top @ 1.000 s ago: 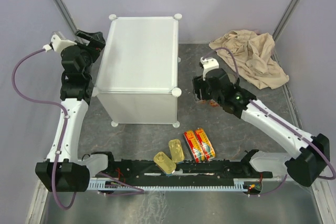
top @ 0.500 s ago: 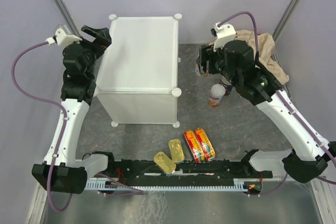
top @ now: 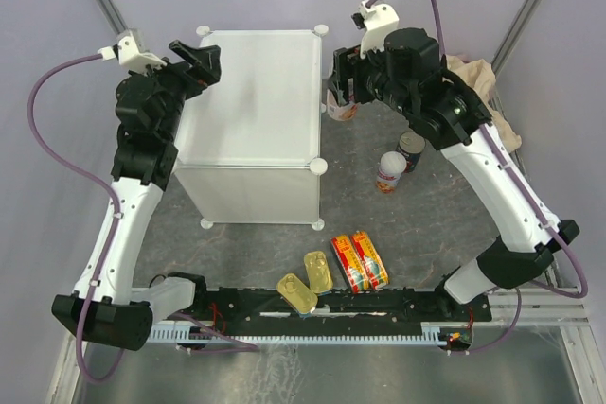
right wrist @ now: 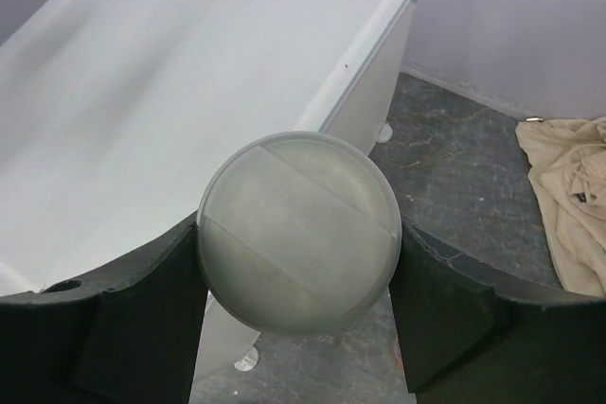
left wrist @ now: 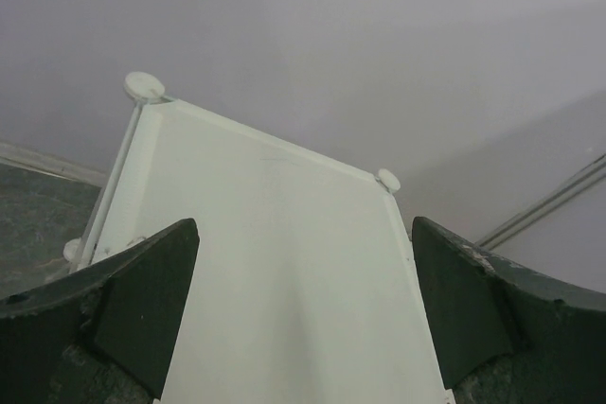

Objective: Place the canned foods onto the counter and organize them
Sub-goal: Place the canned food on the counter.

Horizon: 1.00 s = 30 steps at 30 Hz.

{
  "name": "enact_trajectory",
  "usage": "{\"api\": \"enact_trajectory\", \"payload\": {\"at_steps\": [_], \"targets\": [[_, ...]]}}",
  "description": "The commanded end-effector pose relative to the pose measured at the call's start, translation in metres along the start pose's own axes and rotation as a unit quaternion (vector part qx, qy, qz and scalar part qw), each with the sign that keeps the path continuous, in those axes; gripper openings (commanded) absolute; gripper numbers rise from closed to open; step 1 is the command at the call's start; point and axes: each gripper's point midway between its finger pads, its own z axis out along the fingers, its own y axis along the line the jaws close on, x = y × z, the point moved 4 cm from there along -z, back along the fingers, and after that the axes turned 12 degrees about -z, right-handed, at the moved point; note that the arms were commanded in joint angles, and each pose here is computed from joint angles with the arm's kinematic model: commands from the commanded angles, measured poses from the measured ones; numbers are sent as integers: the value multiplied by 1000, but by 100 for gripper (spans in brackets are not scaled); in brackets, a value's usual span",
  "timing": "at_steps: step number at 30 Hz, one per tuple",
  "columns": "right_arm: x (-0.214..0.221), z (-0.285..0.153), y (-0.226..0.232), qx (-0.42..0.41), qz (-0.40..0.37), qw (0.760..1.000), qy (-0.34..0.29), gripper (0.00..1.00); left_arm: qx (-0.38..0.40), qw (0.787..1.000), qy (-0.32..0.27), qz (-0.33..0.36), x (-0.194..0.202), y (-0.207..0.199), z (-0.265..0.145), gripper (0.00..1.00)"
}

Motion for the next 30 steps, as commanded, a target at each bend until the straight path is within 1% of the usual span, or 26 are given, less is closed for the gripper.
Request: {"api": "enact_trajectory", "payload": {"at_steps": [1,7,12,19,27,30], "targets": [[-66,-20,3,-24,17,993,-113,28,72,996,-7,43,-10,-31,-2,99],[-80,-11,20,-52,16,991,-126,27,118,991,2,60,-2,-41,-6,99],[-84,3,37,-66,6,990,-125,28,176,981,4,78,5,-50,-15,98],[-85,29,55,-81,3,990,-120,28,234,966,7,109,17,-53,-31,98],[-88,53,68,-90,7,988,-125,28,274,951,23,142,30,-52,-44,97],[-87,60,71,-93,8,988,-123,28,278,949,21,146,35,-47,-49,98]]}}
